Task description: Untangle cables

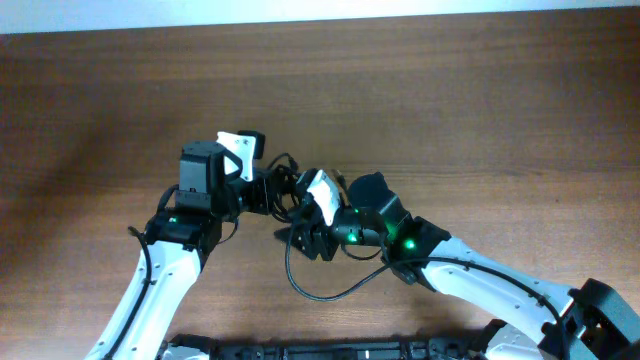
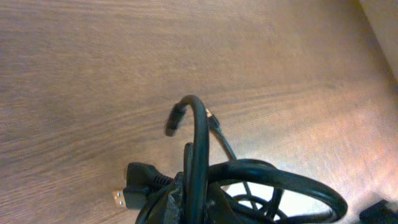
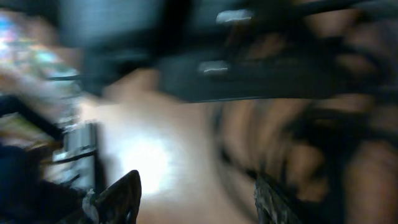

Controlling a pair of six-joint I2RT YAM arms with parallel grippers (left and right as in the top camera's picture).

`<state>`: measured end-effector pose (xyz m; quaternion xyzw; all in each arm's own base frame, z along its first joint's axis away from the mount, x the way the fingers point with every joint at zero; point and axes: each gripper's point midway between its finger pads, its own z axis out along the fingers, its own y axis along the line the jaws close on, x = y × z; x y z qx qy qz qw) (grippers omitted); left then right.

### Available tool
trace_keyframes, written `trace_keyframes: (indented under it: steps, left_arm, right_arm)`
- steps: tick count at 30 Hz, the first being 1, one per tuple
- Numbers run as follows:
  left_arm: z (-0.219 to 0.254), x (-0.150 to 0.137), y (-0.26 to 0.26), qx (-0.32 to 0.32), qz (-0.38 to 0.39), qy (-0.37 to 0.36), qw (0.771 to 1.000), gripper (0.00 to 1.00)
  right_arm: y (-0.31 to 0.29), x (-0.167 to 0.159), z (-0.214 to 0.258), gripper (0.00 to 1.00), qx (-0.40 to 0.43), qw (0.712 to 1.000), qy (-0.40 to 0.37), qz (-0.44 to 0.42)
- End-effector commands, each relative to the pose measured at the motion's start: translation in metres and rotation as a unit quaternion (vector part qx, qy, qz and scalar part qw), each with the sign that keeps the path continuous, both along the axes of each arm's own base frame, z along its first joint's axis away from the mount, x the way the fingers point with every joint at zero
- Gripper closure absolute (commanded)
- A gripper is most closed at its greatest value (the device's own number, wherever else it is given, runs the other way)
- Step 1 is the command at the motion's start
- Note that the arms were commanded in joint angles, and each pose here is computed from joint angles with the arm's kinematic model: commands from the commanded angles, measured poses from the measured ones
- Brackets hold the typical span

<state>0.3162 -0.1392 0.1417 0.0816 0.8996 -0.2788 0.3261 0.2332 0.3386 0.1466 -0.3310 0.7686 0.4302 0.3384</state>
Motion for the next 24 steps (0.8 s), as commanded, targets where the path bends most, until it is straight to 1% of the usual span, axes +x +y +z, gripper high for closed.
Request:
trace_keyframes:
  steps: [1,3,5,6,9,11,12,13,14,16,17,18,19,20,21,22,23,24]
  left_arm:
    - [0.004,-0.013,-0.009,0.016,-0.078,-0.02,0.997,1.0]
    - [0.0,-0.015,-0.001,0.021,-0.071,-0.009,0.997,1.0]
    - [0.004,-0.017,-0.002,-0.007,-0.081,-0.006,0.997,1.0]
    - [0.003,-0.017,0.001,-0.007,-0.076,-0.002,0.997,1.0]
    - [-0.001,-0.019,0.008,0.0,-0.074,0.005,0.997,1.0]
    - [-0.001,-0.019,0.008,0.002,-0.073,0.005,0.997,1.0]
    - [-0.001,-0.019,0.008,0.002,-0.073,0.005,0.997,1.0]
    - [0.002,-0.021,0.004,-0.012,-0.084,0.004,0.996,1.0]
    - [0.007,-0.022,0.001,-0.02,-0.091,0.002,0.996,1.0]
    - [0.013,-0.02,0.0,-0.02,-0.091,-0.001,0.996,1.0]
    - [0.02,-0.021,-0.003,-0.031,-0.1,-0.002,0.995,1.0]
    - [0.032,-0.023,-0.011,-0.055,-0.12,-0.01,0.991,1.0]
    - [0.038,-0.024,-0.015,-0.067,-0.128,-0.012,0.989,1.0]
    - [0.042,-0.027,-0.018,-0.08,-0.139,-0.014,0.987,1.0]
    - [0.042,-0.027,-0.018,-0.08,-0.139,-0.013,0.987,1.0]
    - [0.037,-0.021,-0.011,-0.057,-0.12,-0.014,0.991,1.0]
    - [0.027,-0.011,0.003,-0.012,-0.082,-0.015,0.996,1.0]
    - [0.014,0.004,0.03,0.062,-0.019,-0.018,0.998,1.0]
  right_arm:
    - [-0.022,0.027,-0.02,0.47,-0.079,0.993,-0.053,-0.074]
    - [-0.022,0.026,-0.018,0.47,-0.079,0.993,-0.053,-0.074]
    - [-0.027,0.031,-0.02,0.47,-0.094,0.99,-0.07,-0.082]
    - [-0.026,0.03,-0.019,0.47,-0.092,0.99,-0.071,-0.081]
    - [-0.024,0.033,0.006,0.46,-0.068,0.99,-0.091,-0.084]
    - [-0.017,0.03,0.017,0.46,-0.049,0.992,-0.095,-0.067]
    - [-0.017,0.032,0.017,0.46,-0.052,0.991,-0.107,-0.068]
    - [-0.028,0.042,-0.002,0.46,-0.103,0.983,-0.121,-0.089]
    - [-0.046,0.053,-0.026,0.46,-0.161,0.972,-0.114,-0.131]
    - [-0.05,0.05,-0.046,0.46,-0.197,0.967,-0.11,-0.114]
    - [-0.05,0.048,-0.056,0.46,-0.207,0.967,-0.101,-0.109]
    - [-0.051,0.047,-0.061,0.51,-0.213,0.966,-0.096,-0.108]
    - [-0.051,0.048,-0.06,0.63,-0.212,0.966,-0.097,-0.108]
    - [-0.05,0.048,-0.059,0.81,-0.21,0.967,-0.098,-0.109]
    - [-0.049,0.049,-0.056,0.96,-0.197,0.97,-0.079,-0.122]
    - [-0.041,0.044,-0.047,0.96,-0.168,0.977,-0.057,-0.118]
    - [-0.028,0.035,-0.028,0.96,-0.122,0.987,-0.036,-0.093]
    - [-0.015,0.021,-0.003,0.96,-0.071,0.996,-0.01,-0.062]
